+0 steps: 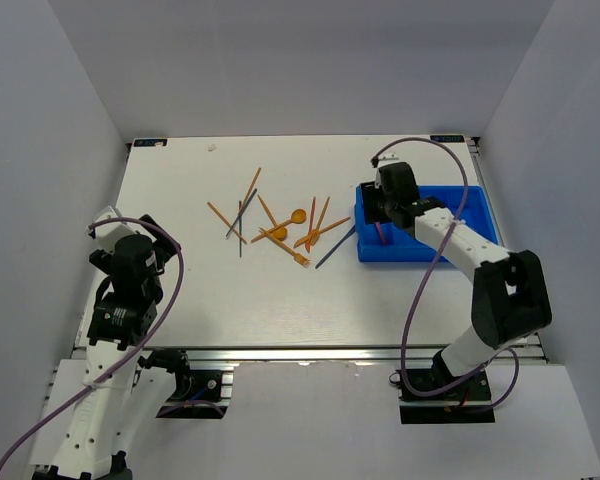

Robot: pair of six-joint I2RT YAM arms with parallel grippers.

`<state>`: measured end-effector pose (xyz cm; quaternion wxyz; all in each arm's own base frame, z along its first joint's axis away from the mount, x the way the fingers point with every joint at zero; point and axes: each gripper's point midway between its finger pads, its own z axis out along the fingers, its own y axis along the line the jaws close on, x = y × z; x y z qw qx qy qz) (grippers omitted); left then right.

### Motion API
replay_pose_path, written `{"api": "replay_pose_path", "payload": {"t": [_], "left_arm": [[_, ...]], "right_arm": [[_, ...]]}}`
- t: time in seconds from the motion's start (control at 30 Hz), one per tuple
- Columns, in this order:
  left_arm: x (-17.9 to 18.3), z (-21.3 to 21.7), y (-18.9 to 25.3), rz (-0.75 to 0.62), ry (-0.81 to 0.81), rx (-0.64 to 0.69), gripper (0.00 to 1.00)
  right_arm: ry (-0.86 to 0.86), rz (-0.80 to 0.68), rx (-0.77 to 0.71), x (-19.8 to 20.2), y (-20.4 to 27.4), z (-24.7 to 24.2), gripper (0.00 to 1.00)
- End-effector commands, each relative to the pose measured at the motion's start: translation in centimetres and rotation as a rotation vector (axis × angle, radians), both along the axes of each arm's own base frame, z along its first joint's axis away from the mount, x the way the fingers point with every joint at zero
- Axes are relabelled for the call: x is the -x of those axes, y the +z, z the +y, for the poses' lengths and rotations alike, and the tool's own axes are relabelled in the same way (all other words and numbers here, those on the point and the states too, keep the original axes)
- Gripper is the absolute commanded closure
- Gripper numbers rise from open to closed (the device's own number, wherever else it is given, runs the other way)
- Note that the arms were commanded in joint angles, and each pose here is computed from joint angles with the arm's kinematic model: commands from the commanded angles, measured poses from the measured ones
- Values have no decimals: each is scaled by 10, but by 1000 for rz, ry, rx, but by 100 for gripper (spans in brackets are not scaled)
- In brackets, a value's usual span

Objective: Sort the eating utensils into containers

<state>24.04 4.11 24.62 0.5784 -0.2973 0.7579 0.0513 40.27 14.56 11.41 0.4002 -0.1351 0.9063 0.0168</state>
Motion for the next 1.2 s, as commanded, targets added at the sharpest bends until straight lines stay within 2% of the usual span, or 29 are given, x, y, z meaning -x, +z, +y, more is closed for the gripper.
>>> {"api": "replay_pose_path", "payload": {"t": [0.0,0.03,0.3,0.37,0.43,0.5,0.53,0.6,0.67,0.7,0.73,0.8,0.93,1.17], "left_arm": [[-1,-1,8,-30,-10,0,2],[-2,-1,8,-31,-10,0,2],[-1,0,9,-31,-7,-1,2],[-2,0,8,-28,-7,-1,2],[-2,-1,7,-25,-10,-1,2],[-2,-1,7,-27,-12,0,2],[-2,-1,8,-27,-10,-1,2],[-2,-1,7,-27,-12,0,2],[-2,-1,8,-30,-13,1,2],[-2,-2,8,-30,-16,1,2],[-2,-2,8,-30,-18,1,2],[-4,-5,6,-26,-32,3,2],[-5,-7,6,-24,-46,5,2],[-4,-9,8,-34,-57,6,2]], "right_arm": [[-26,-106,-111,1,62,8,31],[-28,-109,-120,2,66,10,27],[-42,-45,-177,35,59,74,28],[-69,-40,-164,40,61,91,31],[-142,-8,-149,38,44,102,37],[-182,-3,-147,29,35,112,42],[-214,0,-164,25,30,117,47],[-236,12,-166,13,11,127,50],[-272,-11,-176,-4,11,135,56],[-286,18,-138,-8,-9,136,57],[-286,6,-155,-19,-2,145,58],[-304,29,-108,-26,-22,146,58],[-329,47,-106,-42,-36,148,59],[-344,85,-98,-42,-62,144,61]]}}
